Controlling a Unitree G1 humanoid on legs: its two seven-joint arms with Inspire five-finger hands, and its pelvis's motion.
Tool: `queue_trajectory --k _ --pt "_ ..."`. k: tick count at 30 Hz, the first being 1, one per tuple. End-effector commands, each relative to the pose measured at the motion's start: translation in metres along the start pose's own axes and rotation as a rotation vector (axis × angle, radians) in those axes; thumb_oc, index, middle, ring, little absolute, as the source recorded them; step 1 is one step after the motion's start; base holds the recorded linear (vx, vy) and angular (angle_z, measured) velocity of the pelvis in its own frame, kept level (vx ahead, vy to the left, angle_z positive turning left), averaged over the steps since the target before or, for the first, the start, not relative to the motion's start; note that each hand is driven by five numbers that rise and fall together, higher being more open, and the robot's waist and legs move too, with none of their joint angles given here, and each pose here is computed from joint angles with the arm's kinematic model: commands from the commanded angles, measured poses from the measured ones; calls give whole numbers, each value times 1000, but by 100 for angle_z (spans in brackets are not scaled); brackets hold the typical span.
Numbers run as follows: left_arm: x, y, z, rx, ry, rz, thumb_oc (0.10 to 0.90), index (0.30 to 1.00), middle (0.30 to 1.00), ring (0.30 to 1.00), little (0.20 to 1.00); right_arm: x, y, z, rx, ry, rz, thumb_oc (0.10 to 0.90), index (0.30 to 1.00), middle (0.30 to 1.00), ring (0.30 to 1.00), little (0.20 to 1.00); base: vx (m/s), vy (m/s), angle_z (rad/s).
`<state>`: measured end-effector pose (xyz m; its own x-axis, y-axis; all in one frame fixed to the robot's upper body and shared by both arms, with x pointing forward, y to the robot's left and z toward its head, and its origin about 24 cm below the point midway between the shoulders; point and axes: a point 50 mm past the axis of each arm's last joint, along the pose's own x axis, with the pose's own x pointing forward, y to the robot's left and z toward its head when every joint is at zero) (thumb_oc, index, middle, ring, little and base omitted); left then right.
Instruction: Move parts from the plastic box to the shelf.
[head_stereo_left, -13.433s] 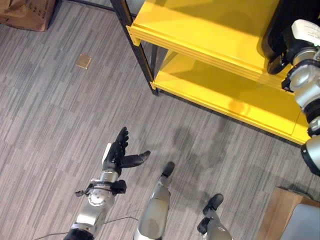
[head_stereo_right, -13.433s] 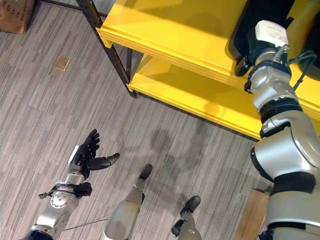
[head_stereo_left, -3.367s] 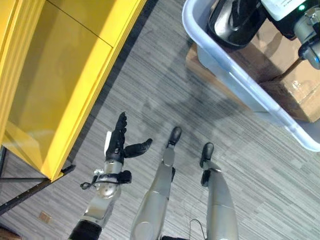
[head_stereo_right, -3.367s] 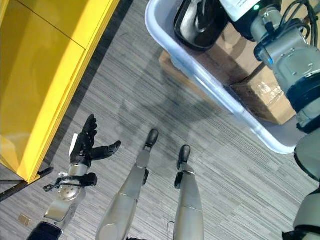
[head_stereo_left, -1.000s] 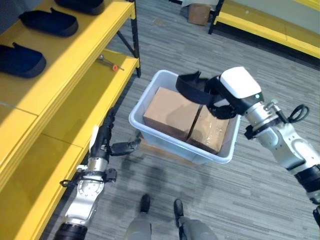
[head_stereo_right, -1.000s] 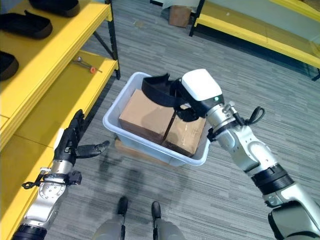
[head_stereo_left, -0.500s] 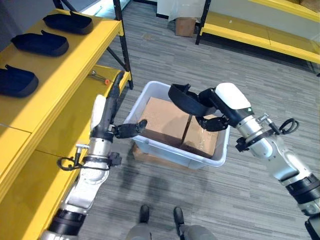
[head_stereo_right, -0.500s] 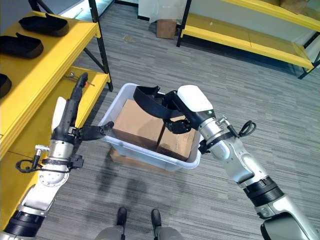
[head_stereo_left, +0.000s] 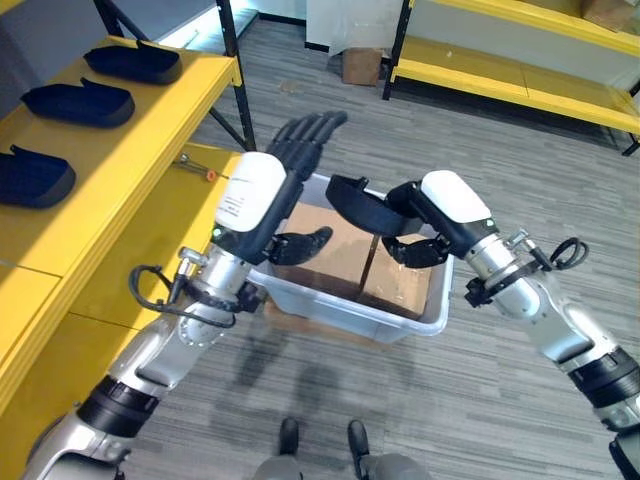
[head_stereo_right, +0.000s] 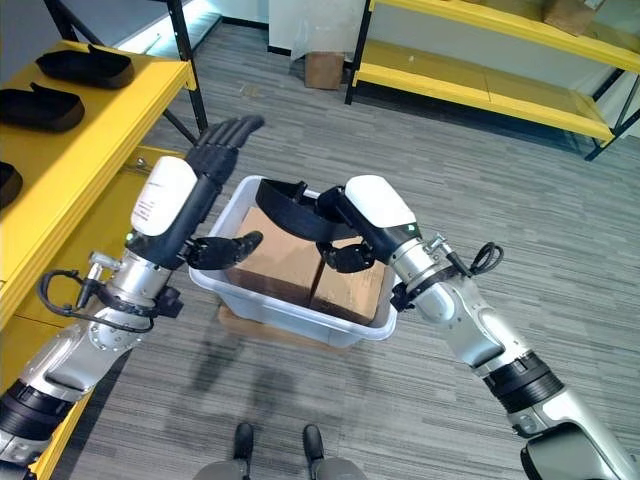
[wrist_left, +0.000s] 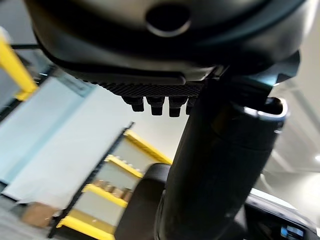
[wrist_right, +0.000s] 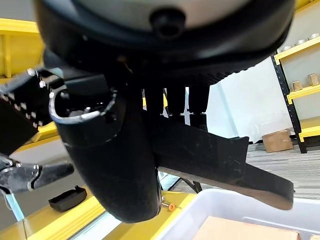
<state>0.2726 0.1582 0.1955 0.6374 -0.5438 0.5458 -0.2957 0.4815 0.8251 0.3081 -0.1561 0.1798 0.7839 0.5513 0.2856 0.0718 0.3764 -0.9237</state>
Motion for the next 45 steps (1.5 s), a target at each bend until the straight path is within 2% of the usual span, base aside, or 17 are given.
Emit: queue_trajectory --k 1,8,11,21,33,45 --pt "3 -12 19 -14 -134 -3 900 1000 1000 1000 1000 19 -21 26 44 -165 -120 400 300 300 300 300 0 0 0" --pt "21 -18 36 69 -290 -64 900 1000 1000 1000 1000 27 -21 33 26 -198 -105 400 300 300 300 300 4 2 -1" --pt "24 -20 36 76 -290 -65 900 1000 1000 1000 1000 28 -21 34 31 -204 -110 400 300 300 300 300 4 1 -5" --pt "16 -39 8 126 -127 -102 900 1000 1000 1000 1000 27 -20 32 53 -178 -131 400 300 300 300 300 3 1 -3" --pt "-10 -31 -30 220 104 -22 900 1000 1000 1000 1000 18 -21 25 79 -136 -161 400 300 300 300 300 0 0 0" --pt "-16 -34 -36 226 159 -17 900 1000 1000 1000 1000 18 -22 25 89 -131 -171 400 300 300 300 300 0 0 0"
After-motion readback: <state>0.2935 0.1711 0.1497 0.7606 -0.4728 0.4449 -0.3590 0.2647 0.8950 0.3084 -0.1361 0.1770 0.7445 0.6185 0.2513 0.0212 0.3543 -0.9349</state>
